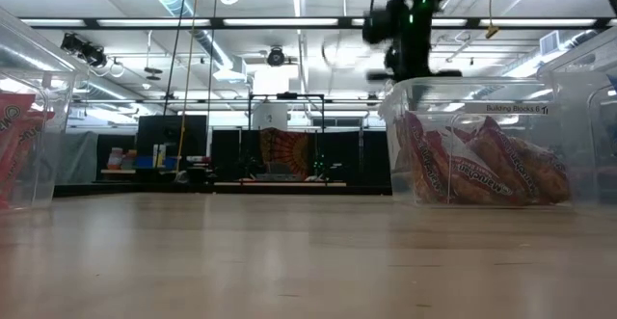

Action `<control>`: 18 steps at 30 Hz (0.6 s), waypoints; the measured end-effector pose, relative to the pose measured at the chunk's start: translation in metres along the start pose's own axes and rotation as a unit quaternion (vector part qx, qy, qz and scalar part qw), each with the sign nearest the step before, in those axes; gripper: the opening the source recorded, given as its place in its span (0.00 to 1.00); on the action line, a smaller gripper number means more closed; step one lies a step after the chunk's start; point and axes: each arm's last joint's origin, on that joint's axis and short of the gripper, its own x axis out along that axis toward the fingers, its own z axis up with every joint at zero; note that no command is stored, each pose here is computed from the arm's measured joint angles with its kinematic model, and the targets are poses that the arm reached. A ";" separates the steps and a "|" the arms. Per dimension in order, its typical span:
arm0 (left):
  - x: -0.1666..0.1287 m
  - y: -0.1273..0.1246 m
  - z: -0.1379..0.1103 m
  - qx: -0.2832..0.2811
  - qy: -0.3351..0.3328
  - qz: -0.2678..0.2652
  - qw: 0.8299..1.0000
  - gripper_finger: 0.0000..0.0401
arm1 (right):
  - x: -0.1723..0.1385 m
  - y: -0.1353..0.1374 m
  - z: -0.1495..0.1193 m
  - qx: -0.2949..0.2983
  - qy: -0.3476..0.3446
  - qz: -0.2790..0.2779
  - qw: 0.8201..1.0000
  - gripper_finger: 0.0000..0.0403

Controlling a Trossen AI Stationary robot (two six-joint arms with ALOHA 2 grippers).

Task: Sort Maruchan noodles
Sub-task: Put the orange noodle pack into the left container

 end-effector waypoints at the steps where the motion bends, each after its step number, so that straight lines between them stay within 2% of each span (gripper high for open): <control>1: 0.000 0.000 -0.002 0.000 0.010 0.000 1.000 0.32 | -0.015 0.005 0.000 0.004 -0.022 0.038 0.999 0.02; 4: -0.001 0.001 -0.009 -0.026 0.042 0.011 0.999 0.35 | -0.055 0.021 -0.007 0.020 -0.085 0.152 0.984 0.01; 9: 0.009 -0.002 -0.024 -0.083 0.053 0.052 0.994 0.37 | -0.106 0.061 -0.043 0.017 -0.167 0.308 0.937 0.01; 14: 0.026 -0.009 -0.039 -0.056 0.034 0.108 0.992 0.39 | -0.135 0.101 -0.094 0.011 -0.212 0.403 0.890 0.01; 18: 0.048 -0.013 -0.048 -0.043 0.032 0.122 0.991 0.49 | -0.138 0.126 -0.128 -0.003 -0.225 0.437 0.871 0.01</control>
